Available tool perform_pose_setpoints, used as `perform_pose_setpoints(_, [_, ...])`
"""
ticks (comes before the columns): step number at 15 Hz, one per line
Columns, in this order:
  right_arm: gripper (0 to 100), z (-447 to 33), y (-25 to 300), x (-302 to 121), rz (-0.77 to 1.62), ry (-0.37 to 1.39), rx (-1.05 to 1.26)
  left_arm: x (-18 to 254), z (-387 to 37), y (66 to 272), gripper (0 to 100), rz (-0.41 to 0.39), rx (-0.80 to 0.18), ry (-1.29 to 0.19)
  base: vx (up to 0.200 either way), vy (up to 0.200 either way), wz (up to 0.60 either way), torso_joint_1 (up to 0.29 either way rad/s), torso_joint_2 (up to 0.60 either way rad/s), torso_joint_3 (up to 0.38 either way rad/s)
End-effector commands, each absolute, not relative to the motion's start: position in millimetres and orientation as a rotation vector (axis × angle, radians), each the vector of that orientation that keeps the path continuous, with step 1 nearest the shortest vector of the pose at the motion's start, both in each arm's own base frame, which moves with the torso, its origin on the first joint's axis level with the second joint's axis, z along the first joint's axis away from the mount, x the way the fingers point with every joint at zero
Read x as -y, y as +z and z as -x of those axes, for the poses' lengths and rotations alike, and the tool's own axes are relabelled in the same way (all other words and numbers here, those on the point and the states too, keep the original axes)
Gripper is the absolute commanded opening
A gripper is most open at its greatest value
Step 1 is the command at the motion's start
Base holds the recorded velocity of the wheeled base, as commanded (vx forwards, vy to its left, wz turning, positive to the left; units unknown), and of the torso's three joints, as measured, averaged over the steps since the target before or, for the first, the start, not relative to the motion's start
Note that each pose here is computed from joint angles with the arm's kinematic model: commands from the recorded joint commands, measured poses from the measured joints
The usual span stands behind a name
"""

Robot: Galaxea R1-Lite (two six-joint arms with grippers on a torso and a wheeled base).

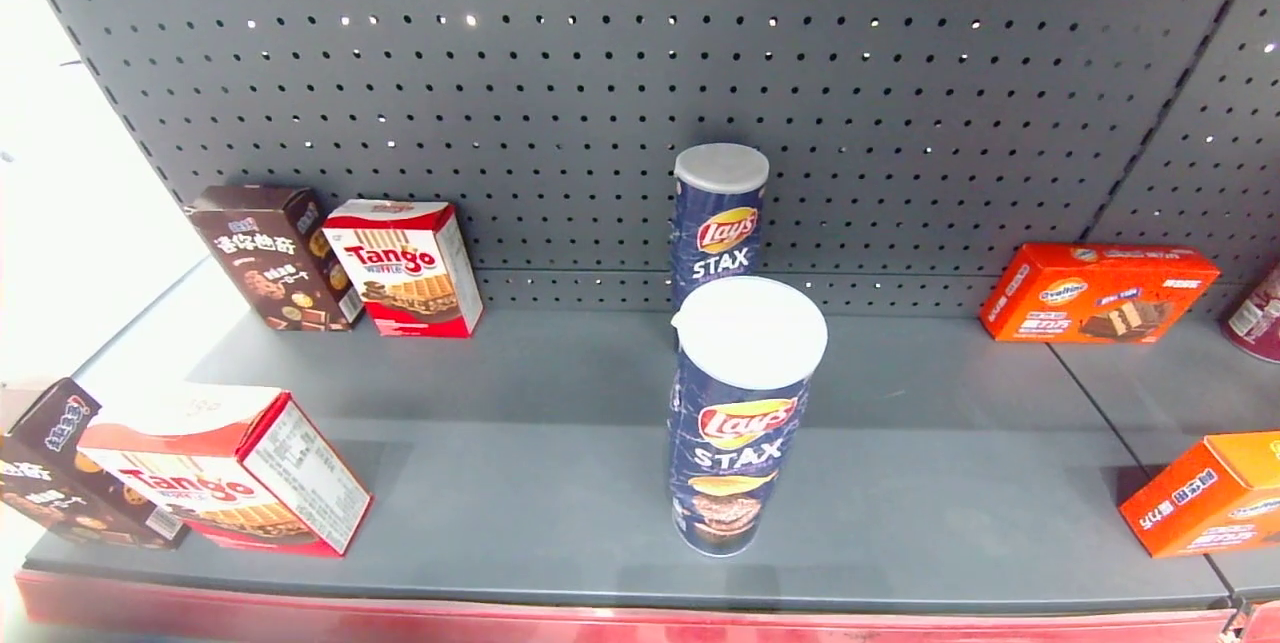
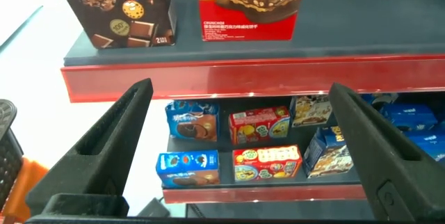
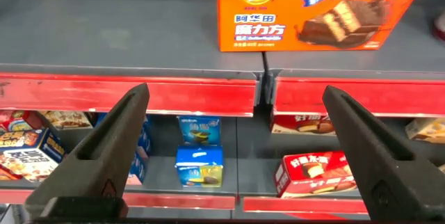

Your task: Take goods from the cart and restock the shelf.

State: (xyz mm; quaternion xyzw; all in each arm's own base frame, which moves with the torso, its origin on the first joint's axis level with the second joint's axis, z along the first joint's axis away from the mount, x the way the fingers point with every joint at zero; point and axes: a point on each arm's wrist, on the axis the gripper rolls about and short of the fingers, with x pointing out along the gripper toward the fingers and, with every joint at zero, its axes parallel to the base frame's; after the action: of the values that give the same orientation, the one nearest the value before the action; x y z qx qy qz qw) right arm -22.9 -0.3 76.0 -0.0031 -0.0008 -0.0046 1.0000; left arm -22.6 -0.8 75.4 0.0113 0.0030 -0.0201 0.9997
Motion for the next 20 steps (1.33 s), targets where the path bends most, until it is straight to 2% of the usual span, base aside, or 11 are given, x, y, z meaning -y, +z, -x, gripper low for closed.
perform_pose_setpoints(1, [100, 22.8, 75.9, 0.3, 0.008, -0.009, 0.000, 0.9, 22.6, 75.7, 100, -0.023, -0.006, -0.041, 0.000, 0.000, 0.00, 0.000, 0.00, 0.000])
perform_pose_setpoints(20, [100, 22.8, 75.9, 0.3, 0.006, -0.011, 0.000, 0.8, 22.6, 75.7, 100, -0.014, -0.006, -0.037, -0.011, 0.000, 0.00, 0.000, 0.00, 0.000])
